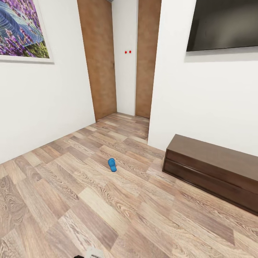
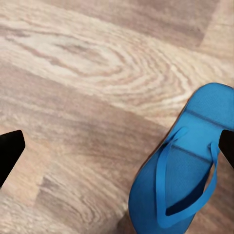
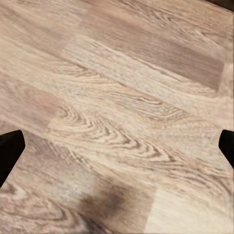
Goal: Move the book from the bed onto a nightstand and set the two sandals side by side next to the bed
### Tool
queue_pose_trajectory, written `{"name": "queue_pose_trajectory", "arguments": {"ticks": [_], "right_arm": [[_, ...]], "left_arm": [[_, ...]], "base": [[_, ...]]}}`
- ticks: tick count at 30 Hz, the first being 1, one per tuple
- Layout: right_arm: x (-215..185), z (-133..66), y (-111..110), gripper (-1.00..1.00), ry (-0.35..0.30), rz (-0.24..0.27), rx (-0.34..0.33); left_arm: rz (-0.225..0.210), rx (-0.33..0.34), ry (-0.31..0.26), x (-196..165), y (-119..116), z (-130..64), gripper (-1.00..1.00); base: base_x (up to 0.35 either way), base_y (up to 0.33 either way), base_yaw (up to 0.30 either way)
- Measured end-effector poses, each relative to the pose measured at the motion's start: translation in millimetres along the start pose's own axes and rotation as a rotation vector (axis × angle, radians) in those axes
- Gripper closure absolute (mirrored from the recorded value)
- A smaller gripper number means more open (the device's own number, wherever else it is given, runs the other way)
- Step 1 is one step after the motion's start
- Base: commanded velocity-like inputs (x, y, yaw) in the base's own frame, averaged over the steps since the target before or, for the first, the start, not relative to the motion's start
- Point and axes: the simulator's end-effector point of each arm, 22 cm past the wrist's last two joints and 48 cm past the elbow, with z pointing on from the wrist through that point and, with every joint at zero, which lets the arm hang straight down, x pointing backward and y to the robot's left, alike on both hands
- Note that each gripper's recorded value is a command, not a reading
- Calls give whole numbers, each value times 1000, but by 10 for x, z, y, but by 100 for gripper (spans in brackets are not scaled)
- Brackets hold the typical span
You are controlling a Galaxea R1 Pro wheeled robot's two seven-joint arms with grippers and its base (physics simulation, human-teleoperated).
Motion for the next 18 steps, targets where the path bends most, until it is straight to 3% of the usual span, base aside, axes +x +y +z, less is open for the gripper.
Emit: {"name": "queue_pose_trajectory", "arguments": {"ticks": [2,5,18], "right_arm": [[-248,-38,-99,-100,-43,8,20],[-386,-66,-178,-100,-57,10,33],[-626,-90,-361,-100,-62,3,61]], "left_arm": [[7,-1,-2,-9,-3,-1,-100],[16,-1,-5,-17,-8,-2,-100],[37,-1,-11,-33,-24,-6,-100]], "base": [[0,0,0],[0,0,0],[0,0,0]]}}
